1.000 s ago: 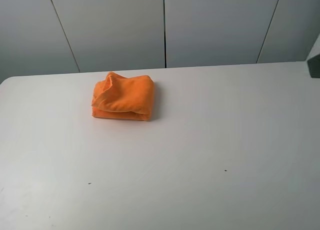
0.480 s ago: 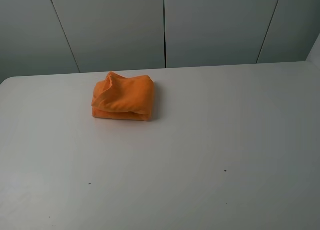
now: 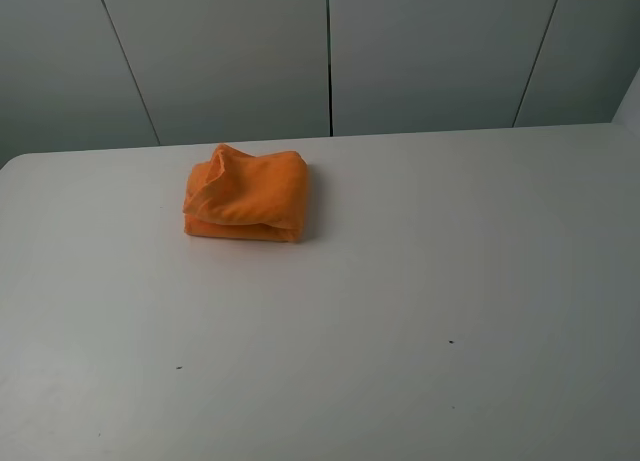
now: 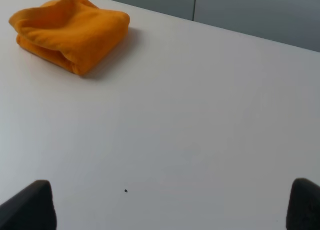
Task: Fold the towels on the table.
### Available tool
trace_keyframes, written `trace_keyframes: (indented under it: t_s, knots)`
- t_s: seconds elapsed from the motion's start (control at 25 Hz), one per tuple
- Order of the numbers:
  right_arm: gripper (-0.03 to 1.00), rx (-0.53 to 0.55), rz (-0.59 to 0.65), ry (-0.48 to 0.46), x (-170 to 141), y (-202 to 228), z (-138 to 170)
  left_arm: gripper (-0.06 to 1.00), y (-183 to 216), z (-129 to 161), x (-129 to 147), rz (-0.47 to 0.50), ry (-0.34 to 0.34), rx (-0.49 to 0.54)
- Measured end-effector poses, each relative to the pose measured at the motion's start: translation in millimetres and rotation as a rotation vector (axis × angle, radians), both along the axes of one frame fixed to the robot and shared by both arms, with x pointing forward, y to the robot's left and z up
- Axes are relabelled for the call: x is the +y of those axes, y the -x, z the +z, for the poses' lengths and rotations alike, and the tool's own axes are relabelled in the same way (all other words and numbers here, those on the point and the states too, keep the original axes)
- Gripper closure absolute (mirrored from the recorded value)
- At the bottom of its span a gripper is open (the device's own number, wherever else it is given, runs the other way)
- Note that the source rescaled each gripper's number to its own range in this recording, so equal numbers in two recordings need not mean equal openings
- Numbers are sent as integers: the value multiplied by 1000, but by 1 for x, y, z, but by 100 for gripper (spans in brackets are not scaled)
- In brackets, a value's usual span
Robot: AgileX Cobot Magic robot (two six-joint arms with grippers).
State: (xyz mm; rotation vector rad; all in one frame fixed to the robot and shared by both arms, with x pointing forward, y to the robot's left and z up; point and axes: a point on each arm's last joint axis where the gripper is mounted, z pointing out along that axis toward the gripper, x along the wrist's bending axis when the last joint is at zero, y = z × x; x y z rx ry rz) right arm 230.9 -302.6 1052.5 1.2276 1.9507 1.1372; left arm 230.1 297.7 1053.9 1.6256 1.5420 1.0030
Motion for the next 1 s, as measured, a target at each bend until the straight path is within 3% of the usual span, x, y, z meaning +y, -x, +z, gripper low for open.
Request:
trace_keyframes:
  t_s: [0.2,0.44,1.0]
  knots:
    - [-3,3,-11,-13,0,0,0,-5,0,1,4,94,87,-16]
    - [-3,21,-49,-55,2,1,0,-5,0,1,5,101,76,-17]
    - [-3,9,-399,-49,5,0,0,-5,0,1,5,102,74,-19]
